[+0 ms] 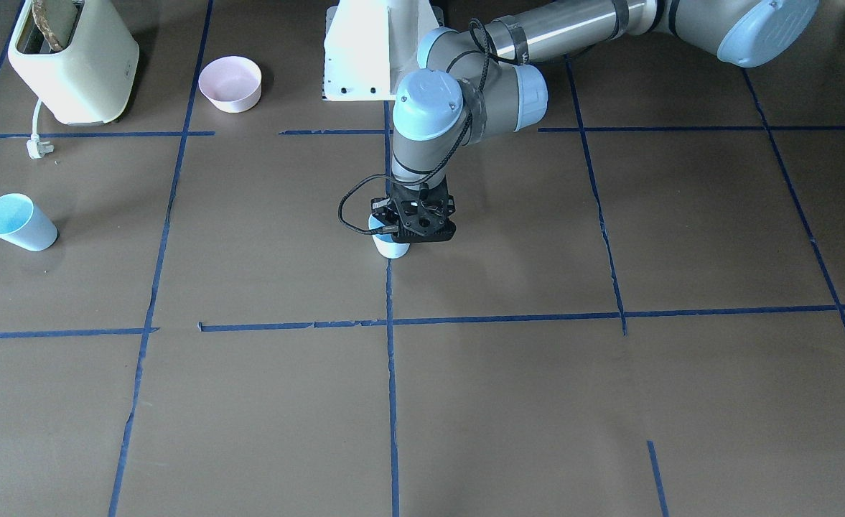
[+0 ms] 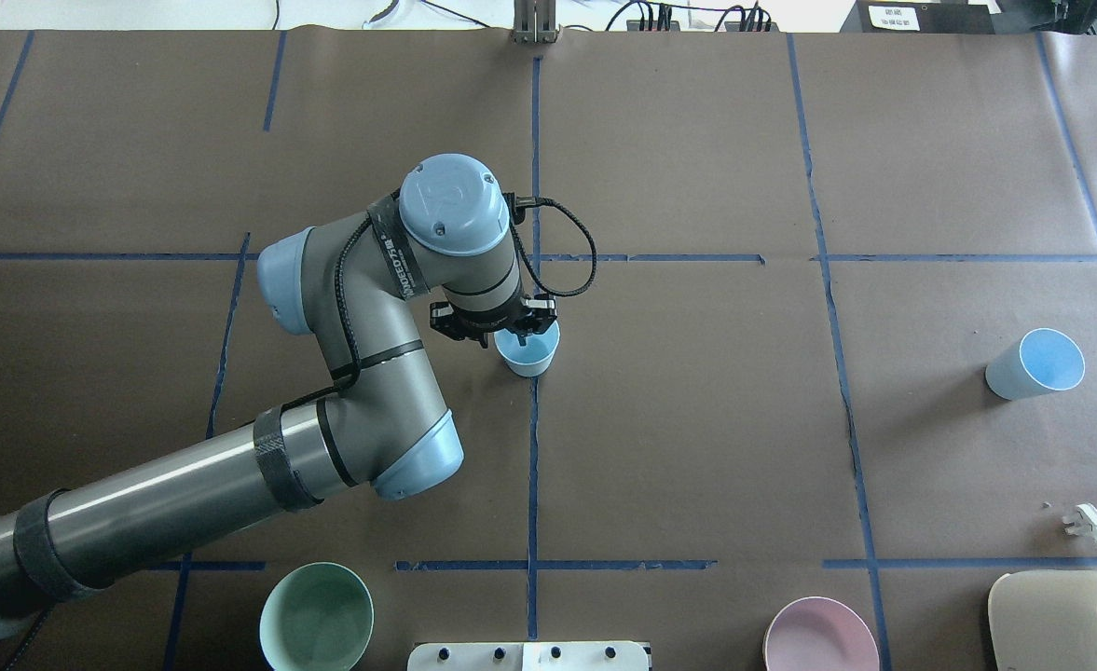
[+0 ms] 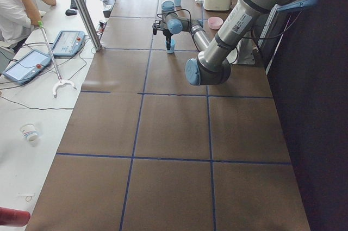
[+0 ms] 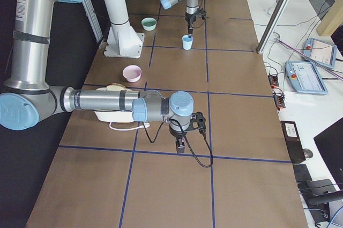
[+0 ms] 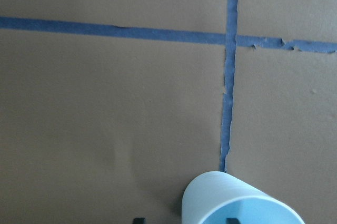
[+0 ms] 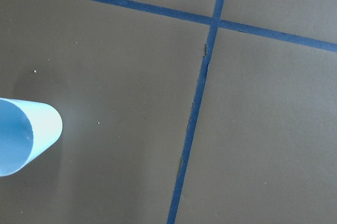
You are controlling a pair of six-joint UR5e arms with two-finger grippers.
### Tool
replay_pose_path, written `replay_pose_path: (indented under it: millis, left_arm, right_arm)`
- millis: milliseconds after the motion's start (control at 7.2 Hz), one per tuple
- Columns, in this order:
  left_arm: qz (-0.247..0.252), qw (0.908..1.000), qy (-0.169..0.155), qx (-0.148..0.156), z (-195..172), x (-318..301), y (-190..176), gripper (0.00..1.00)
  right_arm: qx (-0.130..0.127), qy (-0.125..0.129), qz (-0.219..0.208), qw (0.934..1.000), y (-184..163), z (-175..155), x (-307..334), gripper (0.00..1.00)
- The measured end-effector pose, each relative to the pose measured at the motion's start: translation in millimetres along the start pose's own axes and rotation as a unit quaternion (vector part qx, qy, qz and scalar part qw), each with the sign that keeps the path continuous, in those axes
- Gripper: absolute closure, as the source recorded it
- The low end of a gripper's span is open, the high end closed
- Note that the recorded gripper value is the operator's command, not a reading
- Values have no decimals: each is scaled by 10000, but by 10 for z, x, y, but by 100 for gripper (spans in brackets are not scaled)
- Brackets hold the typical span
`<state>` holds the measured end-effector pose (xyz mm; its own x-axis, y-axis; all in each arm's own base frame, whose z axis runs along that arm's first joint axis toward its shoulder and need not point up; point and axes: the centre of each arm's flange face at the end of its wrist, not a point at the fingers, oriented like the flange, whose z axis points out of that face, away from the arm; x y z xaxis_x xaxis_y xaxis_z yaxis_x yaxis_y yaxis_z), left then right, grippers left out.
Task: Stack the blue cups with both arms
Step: 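Carry the light-blue cup with the left gripper to the table center, then set the cup upright, open the left gripper and withdraw, then lower the right gripper onto the other light-blue cup and grasp it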
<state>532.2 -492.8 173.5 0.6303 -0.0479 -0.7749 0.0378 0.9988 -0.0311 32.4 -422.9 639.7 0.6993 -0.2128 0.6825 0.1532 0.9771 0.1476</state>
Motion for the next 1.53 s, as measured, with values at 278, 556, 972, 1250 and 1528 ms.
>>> replay_pose_path:
  millis: [278, 556, 972, 1250, 1528]
  left_arm:
    - [514, 9987, 0, -57, -690, -1048, -196, 0]
    - [1289, 9915, -188, -43, -1135, -2619, -482, 0]
    - [1837, 9821, -423, 2, -1800, -5357, -508, 0]
    - [1385, 9891, -493, -43, -1923, -6684, 81, 0]
    - [1007, 9937, -487, -94, -1878, -7198, 455, 0]
  right_arm:
    - [173, -57, -200, 9996, -57, -30, -72, 0]
    - [240, -107, -366, 9990, -163, -34, -192, 0]
    - [258, -157, -59, 9995, -397, -35, -423, 0]
    - [241, -209, 235, 9992, -541, -25, -706, 0]
    - [273, -251, 528, 9979, -545, 15, -979, 0]
